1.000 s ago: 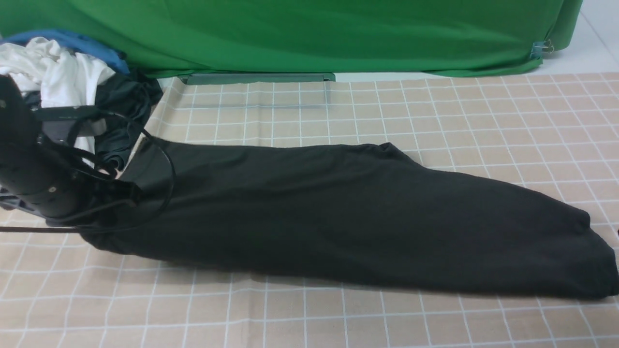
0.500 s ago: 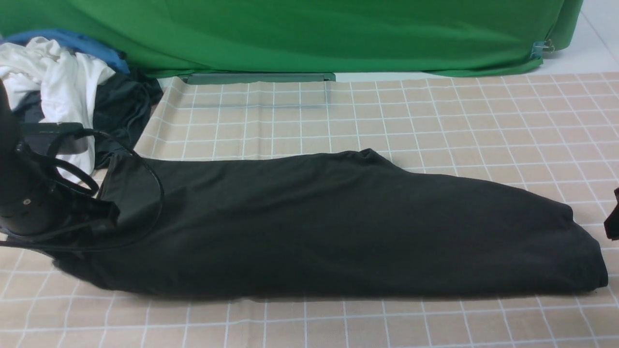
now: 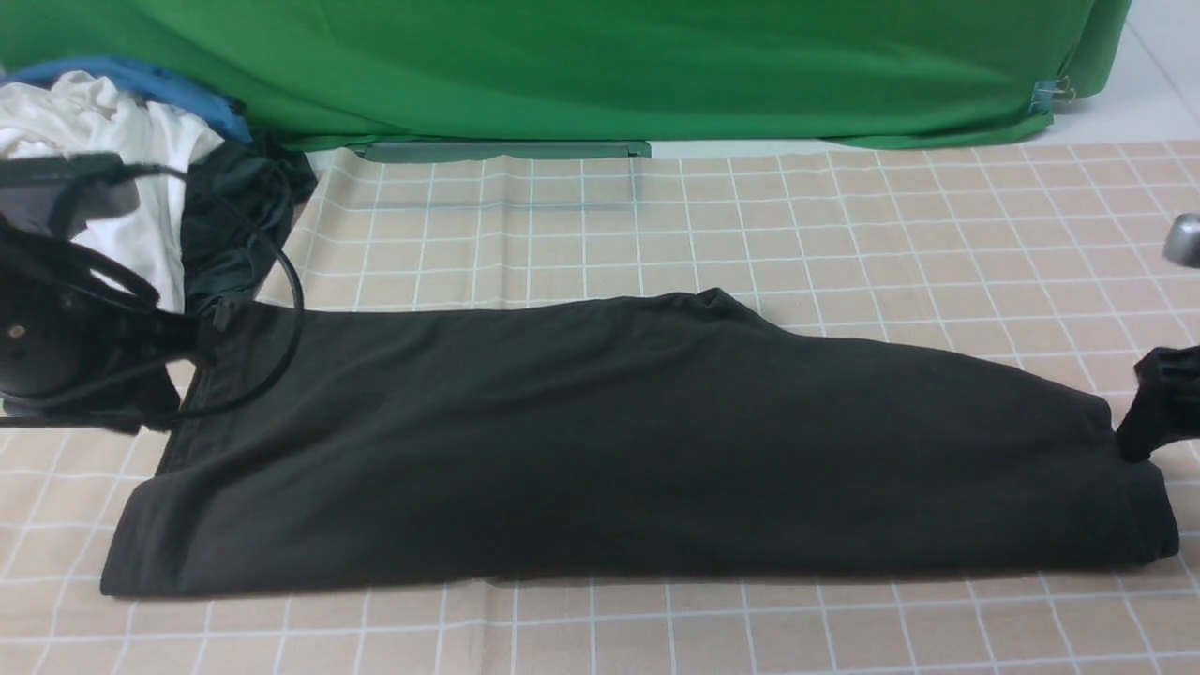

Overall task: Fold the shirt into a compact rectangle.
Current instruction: 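Pull the folded dark garment lengthwise by its ends to straighten it flat on the table, then fold the right end of the dark garment over onto its left end with the right gripper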

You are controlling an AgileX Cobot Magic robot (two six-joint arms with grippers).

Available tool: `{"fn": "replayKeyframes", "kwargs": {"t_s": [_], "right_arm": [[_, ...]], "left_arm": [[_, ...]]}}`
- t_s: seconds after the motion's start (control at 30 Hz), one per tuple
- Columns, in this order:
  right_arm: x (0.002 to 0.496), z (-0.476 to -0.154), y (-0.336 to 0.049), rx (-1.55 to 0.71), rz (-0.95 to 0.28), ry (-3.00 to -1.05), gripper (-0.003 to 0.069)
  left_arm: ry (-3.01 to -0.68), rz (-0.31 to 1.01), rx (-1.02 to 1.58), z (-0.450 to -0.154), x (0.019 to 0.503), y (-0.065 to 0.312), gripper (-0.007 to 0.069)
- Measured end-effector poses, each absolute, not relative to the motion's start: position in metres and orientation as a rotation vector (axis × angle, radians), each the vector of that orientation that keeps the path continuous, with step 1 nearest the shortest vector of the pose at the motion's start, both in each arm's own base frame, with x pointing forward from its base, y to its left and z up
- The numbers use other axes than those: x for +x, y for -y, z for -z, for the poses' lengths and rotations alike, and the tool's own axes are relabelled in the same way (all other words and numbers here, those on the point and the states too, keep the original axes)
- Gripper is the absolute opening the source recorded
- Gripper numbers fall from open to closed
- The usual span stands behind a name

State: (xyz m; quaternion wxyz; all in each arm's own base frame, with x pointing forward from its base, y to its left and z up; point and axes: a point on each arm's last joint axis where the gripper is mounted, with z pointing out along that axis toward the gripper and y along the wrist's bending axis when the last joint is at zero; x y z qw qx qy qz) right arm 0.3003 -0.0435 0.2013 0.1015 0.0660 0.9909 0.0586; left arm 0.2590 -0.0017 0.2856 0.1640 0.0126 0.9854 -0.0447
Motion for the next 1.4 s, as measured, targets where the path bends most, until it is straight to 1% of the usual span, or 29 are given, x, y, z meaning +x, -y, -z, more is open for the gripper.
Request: {"fn": "replayKeyframes", "kwargs": {"t_s": [0.03,0.1,0.13,0.27,0.37,0.47,0.5,0.53,0.57,0.6,0.63,0.7,0.97,1.07,1.17,1.2,1.23,1.3,1.33,1.4], "right_arm": [[0.304,-0.196,0.041,0.182,-0.176,-2.940,0.0662],[0.309,-0.188,0.037,0.165,-0.176,-2.946,0.0662],[0.313,-0.179,0.032,0.143,-0.175,-2.952,0.0662],[0.322,-0.160,0.022,0.104,-0.177,-2.976,0.0660],[0.331,-0.155,0.017,0.066,-0.168,-2.982,0.0624],[0.337,-0.155,0.013,-0.013,-0.149,-2.984,0.0506],[0.339,-0.154,0.010,-0.054,-0.153,-2.981,0.0397],[0.340,-0.155,0.007,-0.075,-0.160,-2.981,0.0339],[0.341,-0.156,0.006,-0.093,-0.171,-2.985,0.0234],[0.341,-0.157,0.005,-0.105,-0.178,-2.989,0.0153],[0.342,-0.159,0.005,-0.103,-0.180,-2.989,0.0141],[0.342,-0.165,0.010,-0.089,-0.185,-2.992,0.0145],[0.335,-0.232,0.064,0.131,-0.090,-2.929,0.0145],[0.334,-0.252,0.067,0.134,-0.085,-2.919,0.0145],[0.339,-0.279,0.049,0.085,-0.150,-2.883,0.0145],[0.339,-0.279,0.049,0.084,-0.149,-2.878,0.0145],[0.344,-0.299,0.025,0.019,-0.208,-2.842,0.0145],[0.347,-0.309,0.006,-0.024,-0.245,-2.820,0.0145],[0.350,-0.320,-0.014,-0.066,-0.275,-2.788,0.0145],[0.352,-0.333,-0.040,-0.121,-0.306,-2.745,0.0145]], "left_arm": [[-2.774,0.141,0.042,-0.294,0.254,0.003,0.0047],[-2.733,0.150,0.043,-0.304,0.247,0.004,0.0025],[-2.672,0.151,0.047,-0.319,0.236,0.005,0.0015],[-2.580,0.142,0.056,-0.340,0.216,0.005,0.0015],[-2.515,0.138,0.061,-0.354,0.201,0.006,0.0015],[-2.485,0.136,0.063,-0.360,0.194,0.006,0.0015],[-2.482,0.136,0.064,-0.360,0.193,0.006,0.0015],[-2.482,0.136,0.064,-0.360,0.193,0.006,0.0015],[-2.483,0.138,0.064,-0.360,0.193,0.006,0.0015],[-2.486,0.138,0.064,-0.360,0.192,0.006,0.0015],[-2.487,0.138,0.066,-0.360,0.192,0.006,0.0015],[-2.495,0.138,0.071,-0.360,0.192,0.007,0.0018],[-2.510,0.150,0.074,-0.359,0.190,0.007,0.0019],[-2.509,0.157,0.077,-0.359,0.190,0.008,0.0019],[-2.497,0.179,0.082,-0.360,0.191,0.009,0.0019],[-2.497,0.179,0.082,-0.360,0.191,0.009,0.0019],[-2.489,0.196,0.079,-0.360,0.192,0.010,0.0019],[-2.486,0.211,0.077,-0.361,0.192,0.011,0.0019],[-2.484,0.221,0.087,-0.361,0.192,0.012,0.0019],[-2.479,0.243,0.096,-0.361,0.192,0.014,0.0019]]}}
